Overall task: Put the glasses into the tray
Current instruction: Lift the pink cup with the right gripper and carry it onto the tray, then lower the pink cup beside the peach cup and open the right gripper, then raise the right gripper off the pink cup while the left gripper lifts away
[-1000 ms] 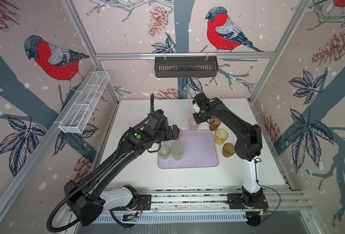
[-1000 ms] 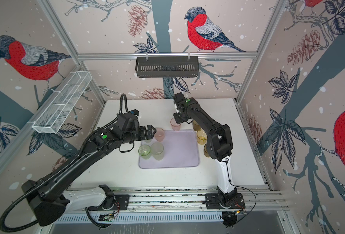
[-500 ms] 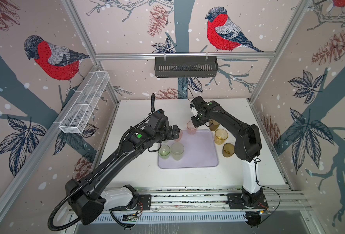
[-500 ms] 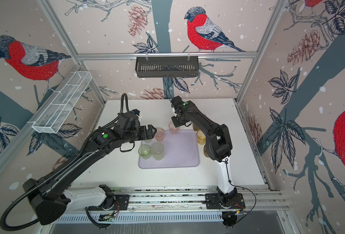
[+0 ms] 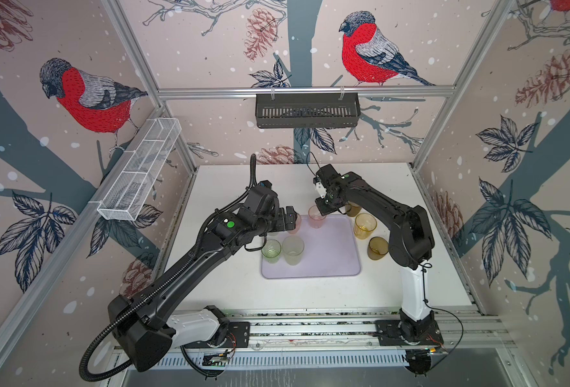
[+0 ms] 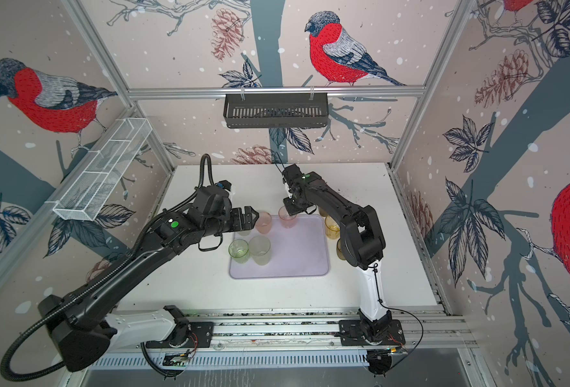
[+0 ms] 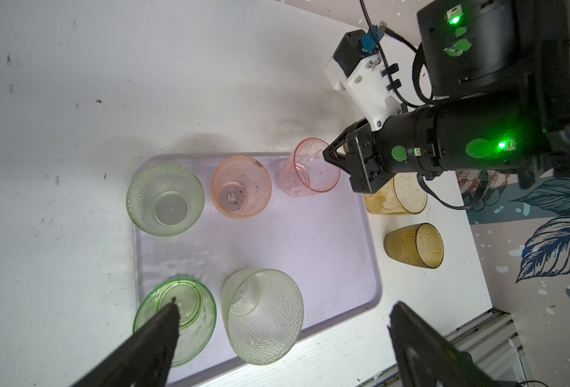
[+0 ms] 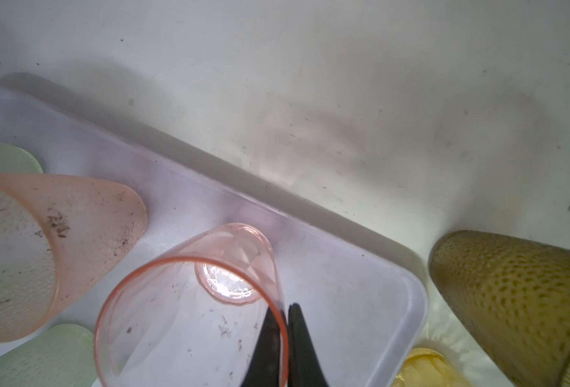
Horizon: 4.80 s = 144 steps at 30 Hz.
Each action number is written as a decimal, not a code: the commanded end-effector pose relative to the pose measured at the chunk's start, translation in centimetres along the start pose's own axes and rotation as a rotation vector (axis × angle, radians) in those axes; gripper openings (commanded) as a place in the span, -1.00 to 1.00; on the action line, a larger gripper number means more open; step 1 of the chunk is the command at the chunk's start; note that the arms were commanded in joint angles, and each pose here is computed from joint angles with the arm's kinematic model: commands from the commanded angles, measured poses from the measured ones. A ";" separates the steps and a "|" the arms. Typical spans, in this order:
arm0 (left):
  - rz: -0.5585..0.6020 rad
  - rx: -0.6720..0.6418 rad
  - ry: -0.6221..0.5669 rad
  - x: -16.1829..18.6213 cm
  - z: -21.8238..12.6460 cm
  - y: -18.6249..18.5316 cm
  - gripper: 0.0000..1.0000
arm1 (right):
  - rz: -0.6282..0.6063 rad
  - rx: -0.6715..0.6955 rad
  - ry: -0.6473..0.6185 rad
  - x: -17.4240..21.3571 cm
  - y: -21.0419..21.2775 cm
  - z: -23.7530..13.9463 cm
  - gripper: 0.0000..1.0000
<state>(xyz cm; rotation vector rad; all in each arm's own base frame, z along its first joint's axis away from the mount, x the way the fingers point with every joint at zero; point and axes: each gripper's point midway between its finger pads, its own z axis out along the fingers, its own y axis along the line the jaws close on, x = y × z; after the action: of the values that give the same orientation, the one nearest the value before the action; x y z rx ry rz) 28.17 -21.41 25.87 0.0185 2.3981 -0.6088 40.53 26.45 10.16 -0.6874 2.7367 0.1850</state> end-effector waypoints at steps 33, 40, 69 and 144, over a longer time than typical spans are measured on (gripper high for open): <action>-0.014 0.004 -0.026 -0.3 -0.8 0.1 0.95 | -0.018 -0.026 -0.016 0.5 2.4 0.7 -0.99; -0.011 0.006 -0.026 -0.4 -0.7 0.0 0.95 | -0.021 -0.016 -0.013 0.6 2.4 0.8 -0.99; -0.013 0.008 -0.033 -0.5 -0.9 0.0 0.95 | -0.034 0.012 0.001 1.0 2.5 1.5 -0.95; 0.009 0.074 0.002 2.5 -3.3 0.7 0.95 | 0.170 0.079 -0.283 -0.7 1.3 -12.0 0.61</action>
<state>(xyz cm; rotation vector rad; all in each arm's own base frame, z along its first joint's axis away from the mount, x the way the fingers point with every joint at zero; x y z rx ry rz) 24.80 -19.53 25.96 0.0458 2.3890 -0.6535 38.00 26.31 21.49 -0.4366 2.4978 0.2242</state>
